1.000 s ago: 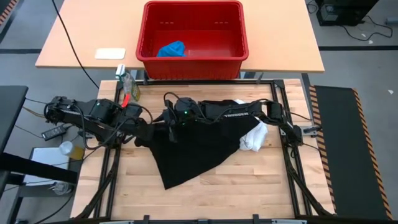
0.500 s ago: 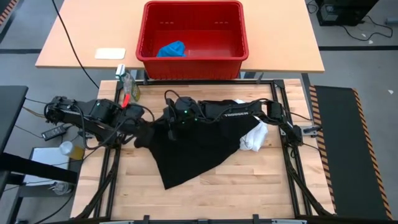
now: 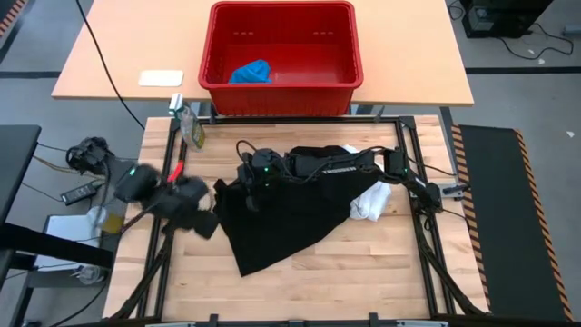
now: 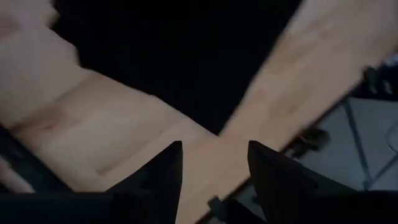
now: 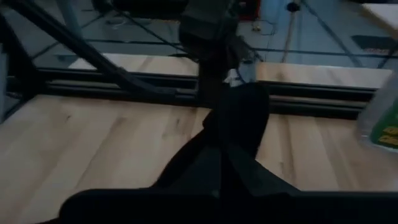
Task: Fold laundry
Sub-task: Fold the black shirt
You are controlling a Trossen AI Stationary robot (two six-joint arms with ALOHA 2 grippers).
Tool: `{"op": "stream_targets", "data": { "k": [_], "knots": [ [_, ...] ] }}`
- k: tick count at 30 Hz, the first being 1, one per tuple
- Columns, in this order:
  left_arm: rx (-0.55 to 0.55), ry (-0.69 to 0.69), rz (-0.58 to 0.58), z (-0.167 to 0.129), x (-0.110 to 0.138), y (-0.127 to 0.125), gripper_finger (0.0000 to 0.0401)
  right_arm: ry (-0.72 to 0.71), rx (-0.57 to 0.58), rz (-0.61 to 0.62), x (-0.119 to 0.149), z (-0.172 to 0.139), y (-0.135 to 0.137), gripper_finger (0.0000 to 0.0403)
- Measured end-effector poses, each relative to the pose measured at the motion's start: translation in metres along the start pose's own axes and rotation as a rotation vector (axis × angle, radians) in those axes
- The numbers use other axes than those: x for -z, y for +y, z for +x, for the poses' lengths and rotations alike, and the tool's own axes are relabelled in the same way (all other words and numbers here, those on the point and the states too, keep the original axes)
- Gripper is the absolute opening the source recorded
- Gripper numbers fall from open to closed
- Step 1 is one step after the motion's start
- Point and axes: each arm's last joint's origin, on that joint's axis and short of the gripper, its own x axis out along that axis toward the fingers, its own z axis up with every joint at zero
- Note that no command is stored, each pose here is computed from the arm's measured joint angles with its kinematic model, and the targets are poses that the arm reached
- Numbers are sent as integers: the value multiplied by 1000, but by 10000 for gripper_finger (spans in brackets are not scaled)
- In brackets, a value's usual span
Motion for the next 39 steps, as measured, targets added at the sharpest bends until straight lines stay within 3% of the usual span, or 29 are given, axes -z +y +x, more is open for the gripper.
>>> {"op": "stream_targets", "data": {
  "k": [4,10,13,16,19,23,25,28,32,35,39],
  "knots": [
    [6,-90,77,5,36,-6,181,11,-33,-7,2,0,0,7],
    [-236,-259,289,35,75,-7,181,74,-13,22,7,0,0,7],
    [-298,-264,401,58,85,-15,178,90,-19,24,4,-5,1,8],
    [-320,-195,543,78,84,-21,162,100,-38,27,-1,-11,-2,8],
    [-264,-166,733,90,76,-28,136,115,-62,35,-5,-19,-7,8],
    [-335,-194,1020,80,54,-23,104,124,-90,46,-8,-26,-12,8],
    [-373,-288,1088,65,42,-15,92,133,-89,63,-7,-27,-14,9],
    [-330,-444,1073,39,21,3,73,130,-86,86,-8,-27,-15,9],
    [-152,-483,1002,29,6,45,45,109,-83,79,-10,-26,-15,9],
    [-10,-504,902,36,0,78,25,106,-81,88,-10,-26,-15,9],
    [124,-400,666,71,-4,112,9,110,-77,100,-10,-27,-15,9]
  ]
}}
